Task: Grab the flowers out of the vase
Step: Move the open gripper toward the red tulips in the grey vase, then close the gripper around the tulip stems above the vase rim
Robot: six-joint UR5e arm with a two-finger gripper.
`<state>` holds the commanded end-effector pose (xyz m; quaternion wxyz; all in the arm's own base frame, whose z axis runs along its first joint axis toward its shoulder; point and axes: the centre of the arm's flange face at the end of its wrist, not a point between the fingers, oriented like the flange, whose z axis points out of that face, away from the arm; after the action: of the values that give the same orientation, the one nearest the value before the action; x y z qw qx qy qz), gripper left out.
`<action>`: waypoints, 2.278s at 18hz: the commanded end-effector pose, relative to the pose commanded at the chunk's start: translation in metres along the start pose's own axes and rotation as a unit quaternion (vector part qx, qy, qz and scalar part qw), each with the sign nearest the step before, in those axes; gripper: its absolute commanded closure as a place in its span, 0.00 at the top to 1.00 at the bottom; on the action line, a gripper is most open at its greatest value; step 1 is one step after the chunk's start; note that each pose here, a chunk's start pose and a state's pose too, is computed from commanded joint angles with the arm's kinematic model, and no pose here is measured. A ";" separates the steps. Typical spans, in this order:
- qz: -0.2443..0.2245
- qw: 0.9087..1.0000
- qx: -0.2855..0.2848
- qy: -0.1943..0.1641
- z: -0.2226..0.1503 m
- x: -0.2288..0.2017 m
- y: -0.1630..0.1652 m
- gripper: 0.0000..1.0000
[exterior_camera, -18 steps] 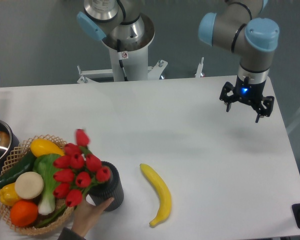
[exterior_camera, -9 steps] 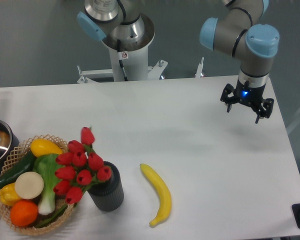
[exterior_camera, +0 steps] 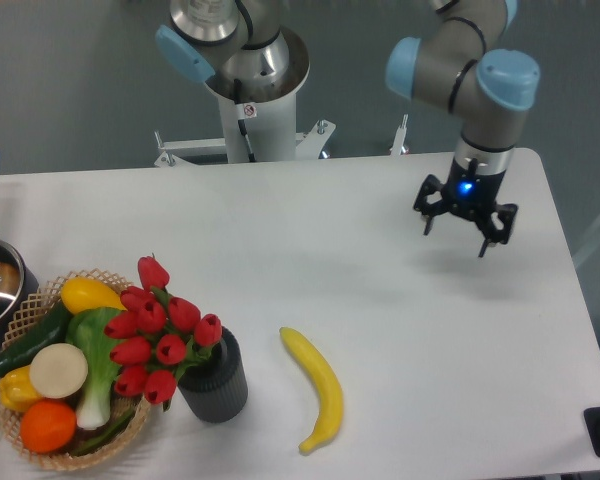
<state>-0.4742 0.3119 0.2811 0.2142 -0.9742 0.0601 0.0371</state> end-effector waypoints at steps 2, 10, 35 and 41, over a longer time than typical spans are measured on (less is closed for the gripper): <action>0.001 1.000 0.019 0.006 0.002 0.006 -0.002 1.00; 0.021 0.961 0.266 0.069 -0.017 0.059 -0.079 1.00; 0.128 0.916 0.325 0.196 0.063 0.124 -0.244 1.00; 0.126 0.915 0.327 0.200 0.064 0.126 -0.247 0.05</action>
<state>-0.3198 0.5489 0.3131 0.4979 -0.8211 0.2326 -0.1539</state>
